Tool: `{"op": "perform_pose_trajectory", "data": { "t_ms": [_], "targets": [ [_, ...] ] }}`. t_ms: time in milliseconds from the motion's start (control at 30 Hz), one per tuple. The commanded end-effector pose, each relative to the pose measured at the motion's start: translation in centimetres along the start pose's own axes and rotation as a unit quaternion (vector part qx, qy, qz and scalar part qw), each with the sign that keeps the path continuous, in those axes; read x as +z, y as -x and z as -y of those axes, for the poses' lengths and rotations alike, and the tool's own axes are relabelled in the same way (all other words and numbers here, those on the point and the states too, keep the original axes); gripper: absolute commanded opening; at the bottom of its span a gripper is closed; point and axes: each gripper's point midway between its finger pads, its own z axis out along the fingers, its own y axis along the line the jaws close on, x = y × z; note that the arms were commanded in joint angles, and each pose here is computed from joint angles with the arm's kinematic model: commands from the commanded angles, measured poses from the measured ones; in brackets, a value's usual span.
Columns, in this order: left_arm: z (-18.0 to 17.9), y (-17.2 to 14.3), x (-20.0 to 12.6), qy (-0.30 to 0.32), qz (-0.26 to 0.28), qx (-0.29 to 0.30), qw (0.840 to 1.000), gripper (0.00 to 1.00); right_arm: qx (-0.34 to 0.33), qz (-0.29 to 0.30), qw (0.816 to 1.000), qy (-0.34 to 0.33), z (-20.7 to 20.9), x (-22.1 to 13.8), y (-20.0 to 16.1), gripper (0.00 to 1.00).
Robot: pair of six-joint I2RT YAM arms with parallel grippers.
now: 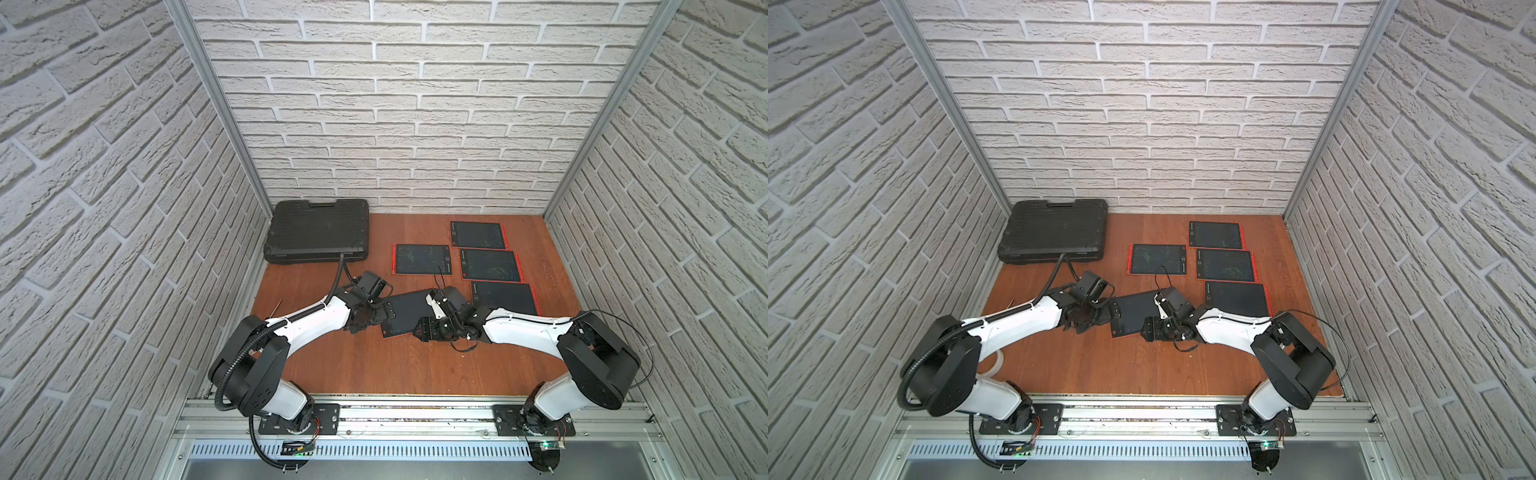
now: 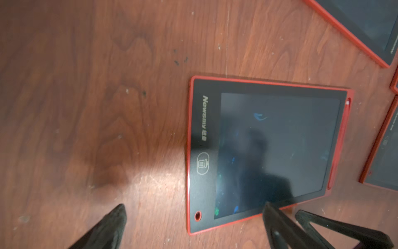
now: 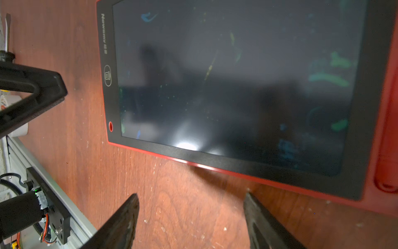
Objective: Place the stylus back onto the writing tablet
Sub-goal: Move the writing tablet to the center of the board.
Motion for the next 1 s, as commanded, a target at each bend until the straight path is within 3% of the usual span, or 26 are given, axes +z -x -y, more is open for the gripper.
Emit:
{"op": "perform_pose_trajectory", "data": {
  "t_ms": [0,500,967],
  "targets": [
    [1.2,0.8,0.8,-0.023,0.002,-0.007,1.000,0.98,0.005,0.013,1.000,-0.008,0.2,0.5,0.1,0.76],
    [4.9,2.0,3.6,-0.080,-0.008,0.005,0.997,0.98,0.041,0.033,0.997,-0.064,2.6,0.6,0.3,0.80],
    [8.4,6.7,5.8,-0.112,0.028,0.014,0.993,0.98,0.038,0.055,0.993,-0.096,3.1,0.2,2.3,0.81]
  ]
}}
